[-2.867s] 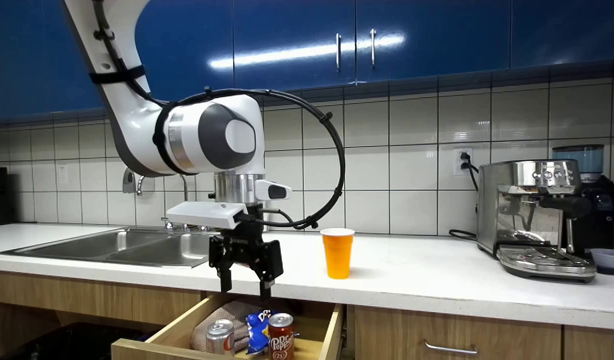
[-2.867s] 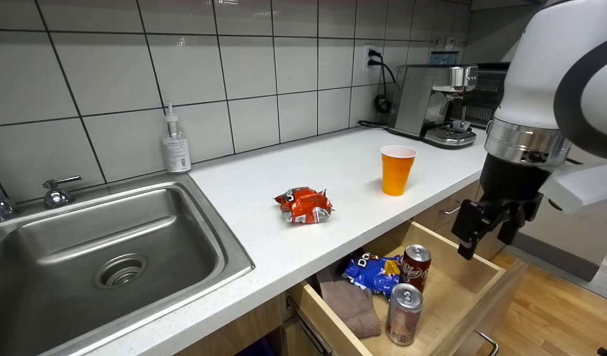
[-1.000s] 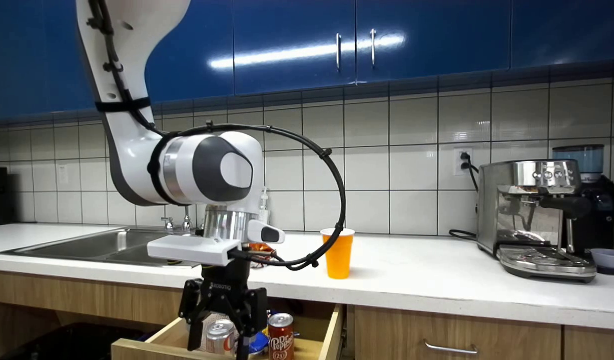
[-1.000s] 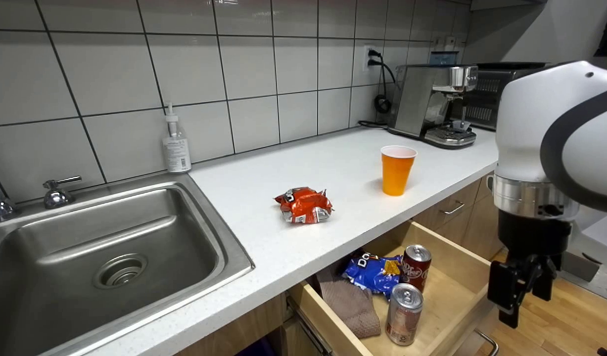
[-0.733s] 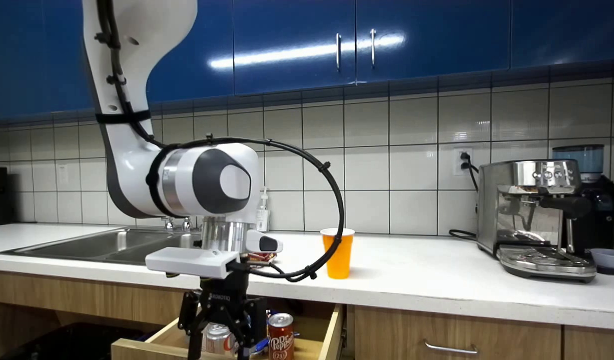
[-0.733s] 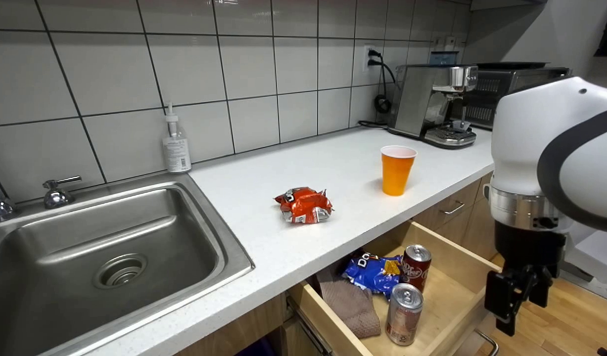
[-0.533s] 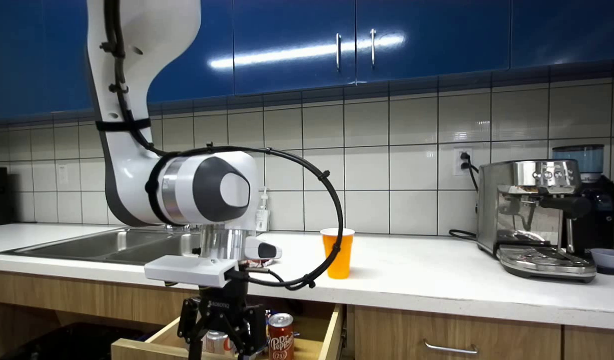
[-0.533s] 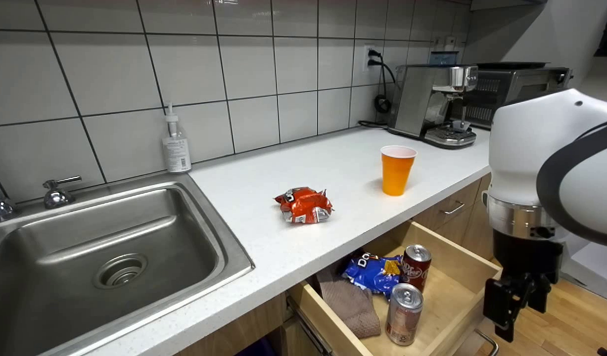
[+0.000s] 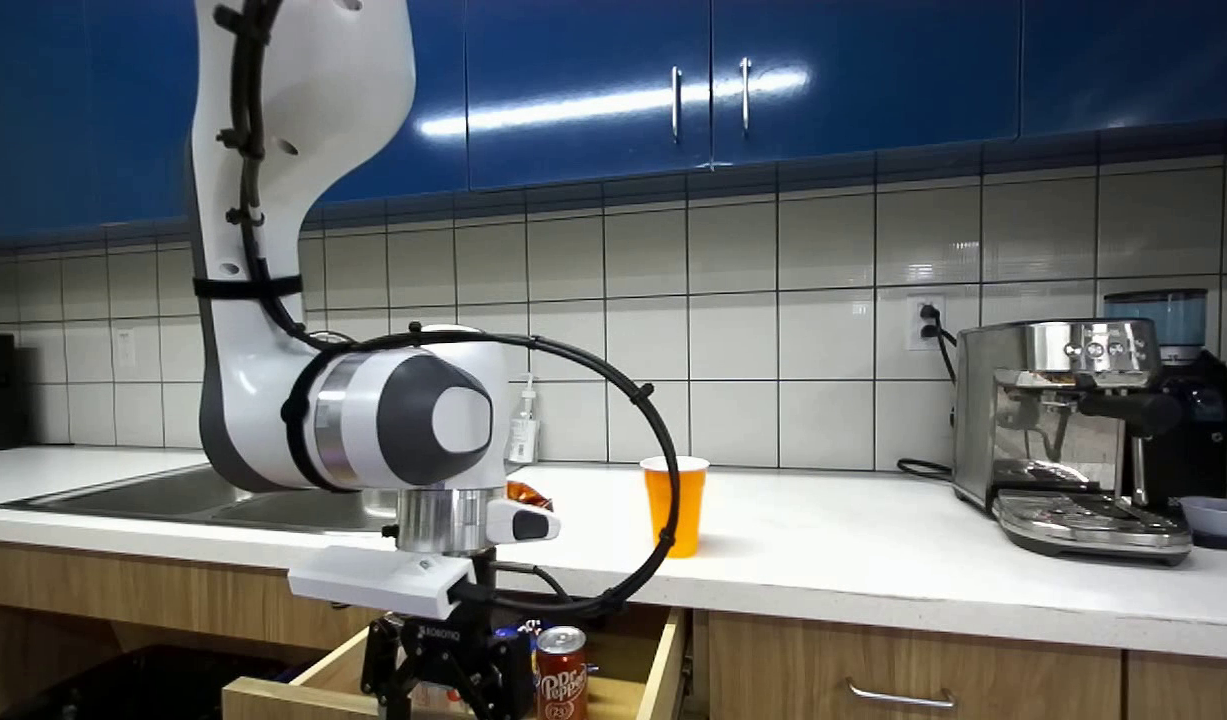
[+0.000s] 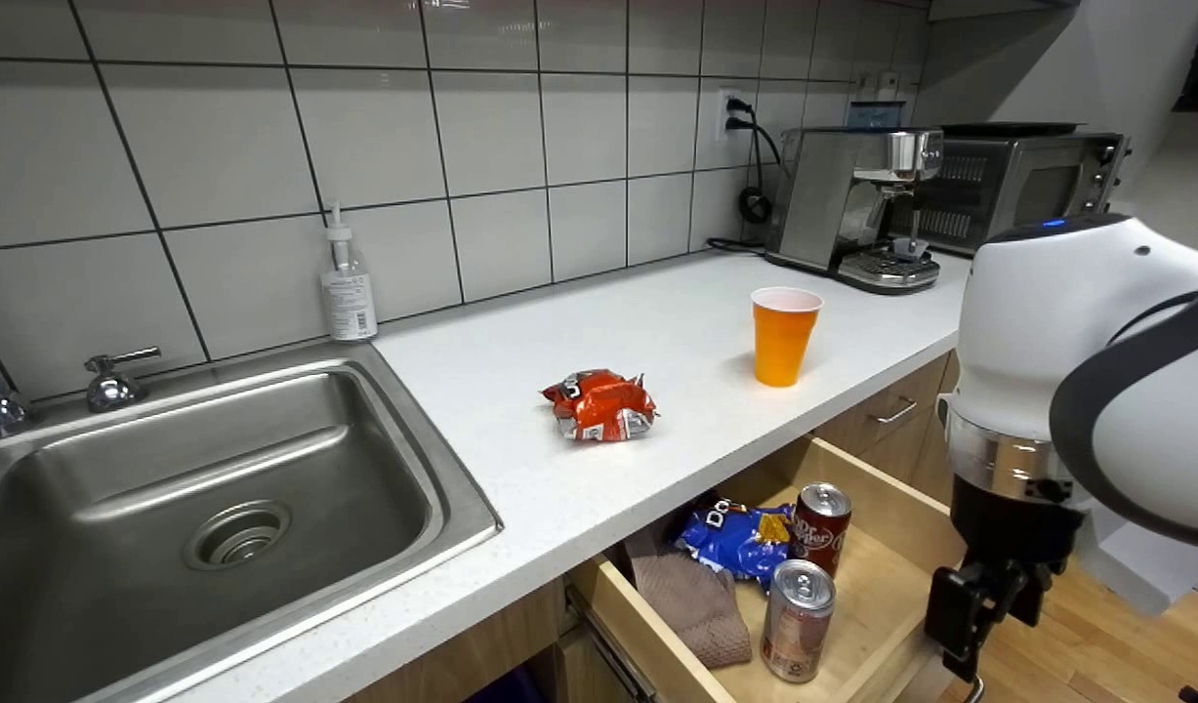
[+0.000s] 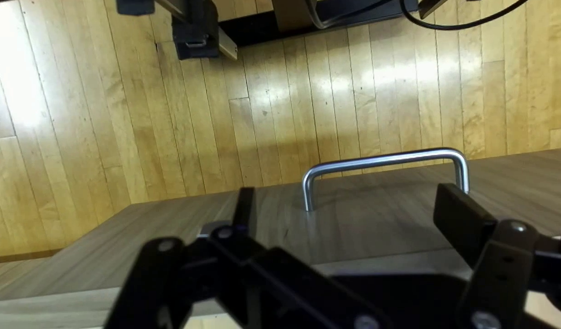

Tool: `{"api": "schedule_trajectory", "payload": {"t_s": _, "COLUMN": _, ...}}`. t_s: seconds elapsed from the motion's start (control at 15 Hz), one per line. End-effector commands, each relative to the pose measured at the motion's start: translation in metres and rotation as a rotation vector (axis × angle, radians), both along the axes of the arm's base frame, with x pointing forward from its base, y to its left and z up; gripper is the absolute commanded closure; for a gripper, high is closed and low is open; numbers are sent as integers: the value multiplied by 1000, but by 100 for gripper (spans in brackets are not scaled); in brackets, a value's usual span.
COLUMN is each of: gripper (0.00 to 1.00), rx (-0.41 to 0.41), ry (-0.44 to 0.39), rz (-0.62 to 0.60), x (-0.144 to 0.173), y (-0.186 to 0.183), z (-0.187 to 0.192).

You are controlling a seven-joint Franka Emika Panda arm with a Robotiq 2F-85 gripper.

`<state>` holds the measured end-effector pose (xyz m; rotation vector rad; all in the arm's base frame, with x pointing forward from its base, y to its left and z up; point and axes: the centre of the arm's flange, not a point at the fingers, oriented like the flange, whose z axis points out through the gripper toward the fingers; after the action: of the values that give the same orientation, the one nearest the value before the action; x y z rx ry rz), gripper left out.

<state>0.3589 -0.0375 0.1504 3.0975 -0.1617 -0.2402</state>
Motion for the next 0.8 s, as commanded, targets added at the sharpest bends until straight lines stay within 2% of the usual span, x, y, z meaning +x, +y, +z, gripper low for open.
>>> {"api": "schedule_trajectory", "payload": {"t_s": 0.0, "gripper": 0, "rx": 7, "ry": -63, "rz": 3, "x": -7, "y": 4, "z": -8}}
{"api": "schedule_trajectory", "payload": {"t_s": 0.73, "gripper": 0, "rx": 4, "ry": -190, "rz": 24, "x": 16, "y": -5, "z": 4}}
